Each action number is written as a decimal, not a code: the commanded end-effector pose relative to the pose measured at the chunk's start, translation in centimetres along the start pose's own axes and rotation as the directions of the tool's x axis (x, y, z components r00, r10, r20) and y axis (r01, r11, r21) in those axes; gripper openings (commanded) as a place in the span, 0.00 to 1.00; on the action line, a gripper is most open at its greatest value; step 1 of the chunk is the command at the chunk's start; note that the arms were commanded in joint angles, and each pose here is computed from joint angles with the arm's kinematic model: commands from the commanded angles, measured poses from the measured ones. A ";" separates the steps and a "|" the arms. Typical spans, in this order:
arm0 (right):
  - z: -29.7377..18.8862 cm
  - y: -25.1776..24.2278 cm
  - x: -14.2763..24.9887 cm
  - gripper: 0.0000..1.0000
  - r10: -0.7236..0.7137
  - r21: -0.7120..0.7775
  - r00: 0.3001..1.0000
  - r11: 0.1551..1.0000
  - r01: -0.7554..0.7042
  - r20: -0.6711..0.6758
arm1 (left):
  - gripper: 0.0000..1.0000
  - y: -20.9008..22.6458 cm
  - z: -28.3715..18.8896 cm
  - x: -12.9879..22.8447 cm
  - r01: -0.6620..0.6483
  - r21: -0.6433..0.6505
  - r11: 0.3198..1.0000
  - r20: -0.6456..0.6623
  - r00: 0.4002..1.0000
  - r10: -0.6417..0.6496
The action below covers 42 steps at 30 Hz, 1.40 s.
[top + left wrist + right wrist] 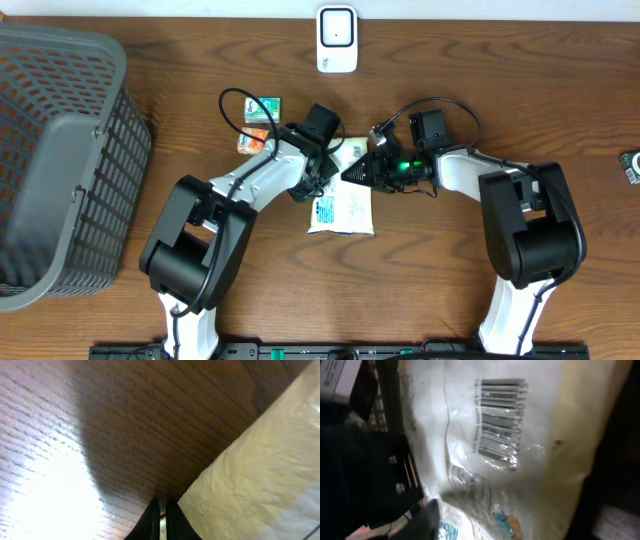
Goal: Scan the item barcode
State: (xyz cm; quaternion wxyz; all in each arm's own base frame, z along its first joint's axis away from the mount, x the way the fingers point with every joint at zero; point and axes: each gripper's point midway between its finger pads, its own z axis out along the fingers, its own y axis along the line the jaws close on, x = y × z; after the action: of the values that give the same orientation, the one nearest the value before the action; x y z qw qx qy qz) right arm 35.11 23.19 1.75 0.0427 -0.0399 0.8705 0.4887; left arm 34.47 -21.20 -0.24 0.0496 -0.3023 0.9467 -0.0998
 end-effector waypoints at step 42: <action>0.0 3.2 1.4 0.01 -0.129 -0.228 0.990 0.967 0.115 -0.048 | 0.07 2.9 3.5 1.7 0.039 -0.136 0.990 -0.044 0.998 -0.046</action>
State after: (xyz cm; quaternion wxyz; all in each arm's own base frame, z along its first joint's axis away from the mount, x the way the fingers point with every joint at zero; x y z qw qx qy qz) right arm 33.86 24.65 2.87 0.0345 -0.0812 0.8340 0.5447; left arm 34.39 -21.02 -0.39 0.0534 -0.3192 0.9427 -0.0814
